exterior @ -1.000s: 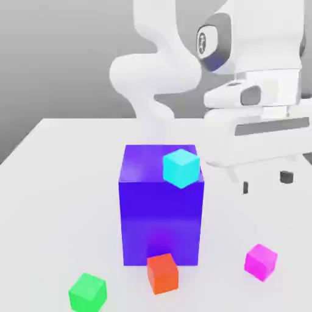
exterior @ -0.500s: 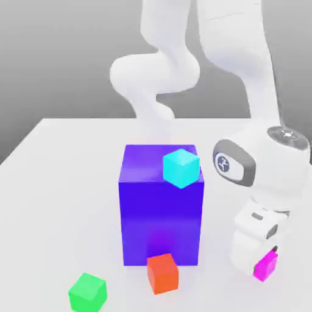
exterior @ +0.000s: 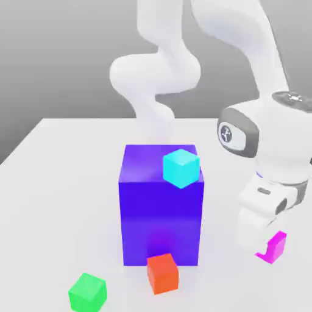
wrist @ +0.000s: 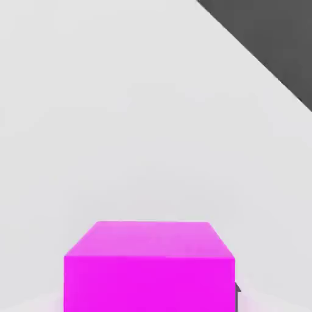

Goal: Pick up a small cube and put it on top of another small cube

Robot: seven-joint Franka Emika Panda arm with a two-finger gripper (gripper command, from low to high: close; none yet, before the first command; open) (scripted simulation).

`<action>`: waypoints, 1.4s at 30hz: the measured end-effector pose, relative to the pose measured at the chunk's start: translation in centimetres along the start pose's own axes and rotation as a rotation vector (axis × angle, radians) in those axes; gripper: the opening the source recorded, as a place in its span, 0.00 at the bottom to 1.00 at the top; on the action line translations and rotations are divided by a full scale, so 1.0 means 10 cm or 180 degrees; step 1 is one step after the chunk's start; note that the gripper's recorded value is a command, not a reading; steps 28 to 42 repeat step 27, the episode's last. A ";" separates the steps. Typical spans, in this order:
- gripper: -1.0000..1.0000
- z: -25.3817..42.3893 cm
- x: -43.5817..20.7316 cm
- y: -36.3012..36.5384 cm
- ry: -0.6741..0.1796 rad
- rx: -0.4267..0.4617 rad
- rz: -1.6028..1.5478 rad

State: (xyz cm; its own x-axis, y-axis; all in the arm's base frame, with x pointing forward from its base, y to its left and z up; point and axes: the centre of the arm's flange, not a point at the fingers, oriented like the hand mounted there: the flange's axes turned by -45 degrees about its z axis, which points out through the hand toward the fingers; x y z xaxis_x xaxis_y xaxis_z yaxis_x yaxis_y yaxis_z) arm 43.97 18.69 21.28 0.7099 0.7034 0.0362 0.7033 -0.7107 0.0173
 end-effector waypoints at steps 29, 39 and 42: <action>1.00 0.24 -1.97 2.49 -0.0118 0.0051 0.0288; 1.00 0.24 -1.97 2.49 -0.0118 0.0051 0.0288; 1.00 0.24 -1.97 2.49 -0.0118 0.0051 0.0288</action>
